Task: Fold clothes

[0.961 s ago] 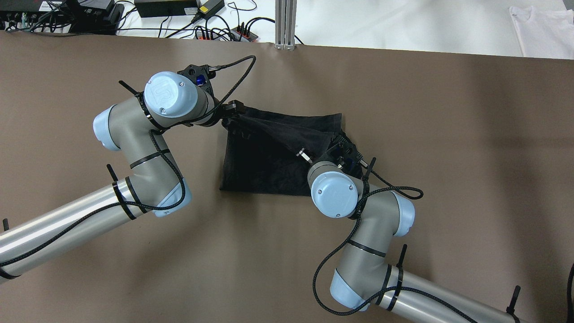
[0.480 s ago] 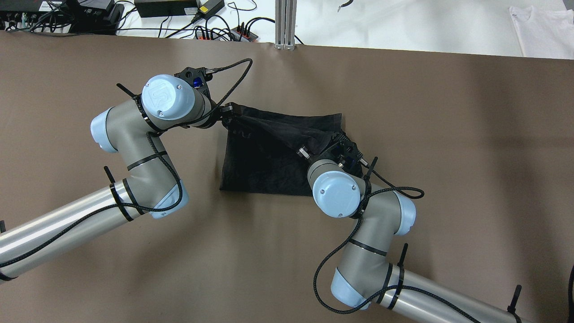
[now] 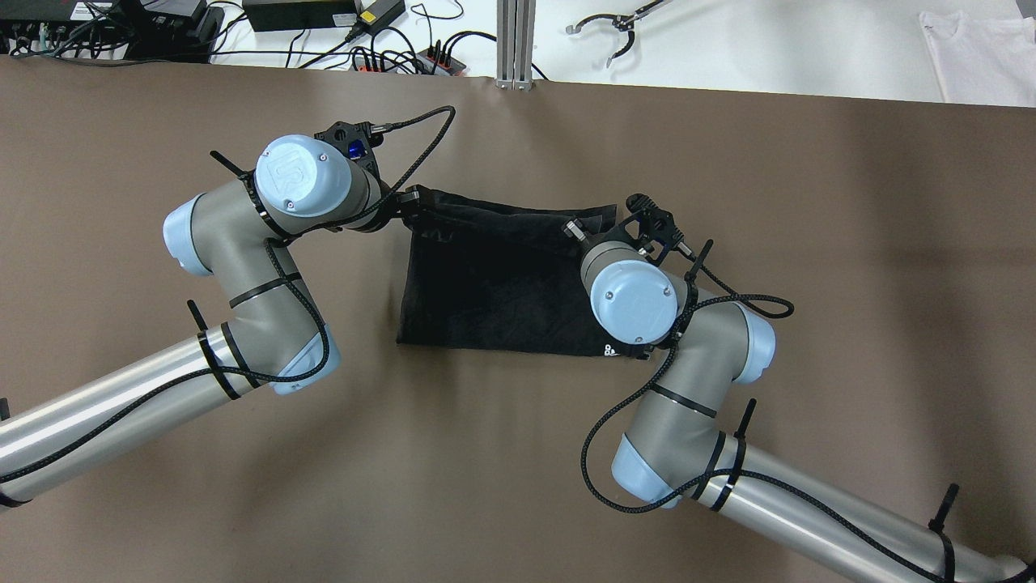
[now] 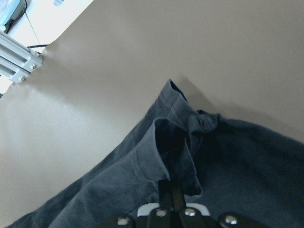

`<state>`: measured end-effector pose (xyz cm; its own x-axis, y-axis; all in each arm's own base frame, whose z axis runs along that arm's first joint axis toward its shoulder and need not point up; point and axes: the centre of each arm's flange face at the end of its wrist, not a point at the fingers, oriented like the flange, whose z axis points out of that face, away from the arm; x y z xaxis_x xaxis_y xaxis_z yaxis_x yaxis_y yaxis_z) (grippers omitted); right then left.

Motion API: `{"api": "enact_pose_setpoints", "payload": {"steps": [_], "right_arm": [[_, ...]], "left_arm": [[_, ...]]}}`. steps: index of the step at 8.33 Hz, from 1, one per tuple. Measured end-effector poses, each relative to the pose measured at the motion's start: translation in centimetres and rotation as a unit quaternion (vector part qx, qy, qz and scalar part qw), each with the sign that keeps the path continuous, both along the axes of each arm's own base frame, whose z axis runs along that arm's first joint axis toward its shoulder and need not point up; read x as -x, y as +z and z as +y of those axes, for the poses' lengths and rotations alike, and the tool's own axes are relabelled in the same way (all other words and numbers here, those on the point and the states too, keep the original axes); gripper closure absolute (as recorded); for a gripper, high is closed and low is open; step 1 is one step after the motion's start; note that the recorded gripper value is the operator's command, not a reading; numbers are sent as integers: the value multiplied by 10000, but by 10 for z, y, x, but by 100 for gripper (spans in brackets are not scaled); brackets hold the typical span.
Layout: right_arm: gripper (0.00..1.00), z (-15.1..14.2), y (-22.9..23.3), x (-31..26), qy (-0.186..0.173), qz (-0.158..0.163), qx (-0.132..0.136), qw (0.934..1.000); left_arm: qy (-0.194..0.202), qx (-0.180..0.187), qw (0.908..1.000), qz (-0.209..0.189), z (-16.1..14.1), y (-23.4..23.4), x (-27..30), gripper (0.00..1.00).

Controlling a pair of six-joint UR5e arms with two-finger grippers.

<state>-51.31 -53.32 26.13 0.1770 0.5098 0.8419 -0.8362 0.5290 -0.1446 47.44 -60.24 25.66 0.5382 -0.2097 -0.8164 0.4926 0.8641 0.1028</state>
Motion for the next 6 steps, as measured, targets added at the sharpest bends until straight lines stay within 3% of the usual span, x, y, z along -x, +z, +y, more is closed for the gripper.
{"api": "enact_pose_setpoints", "payload": {"steps": [2, 3, 4, 6], "right_arm": [[100, -39, 5, 2, 137, 272, 64, 9995], [50, -57, 7, 8, 165, 432, 99, 9989], [8, -69, 7, 11, 153, 564, 88, 9983], [6, -78, 8, 9, 49, 781, -20, 9969]], "left_arm": [[-2, -1, 10000, -2, 0, 0, 0, 0], [-4, -3, 10000, 0, 0, 0, 0, 0], [-7, -3, 10000, -4, 0, 0, 0, 0], [-15, -3, 10000, -7, 0, 2, 2, 0]]}}
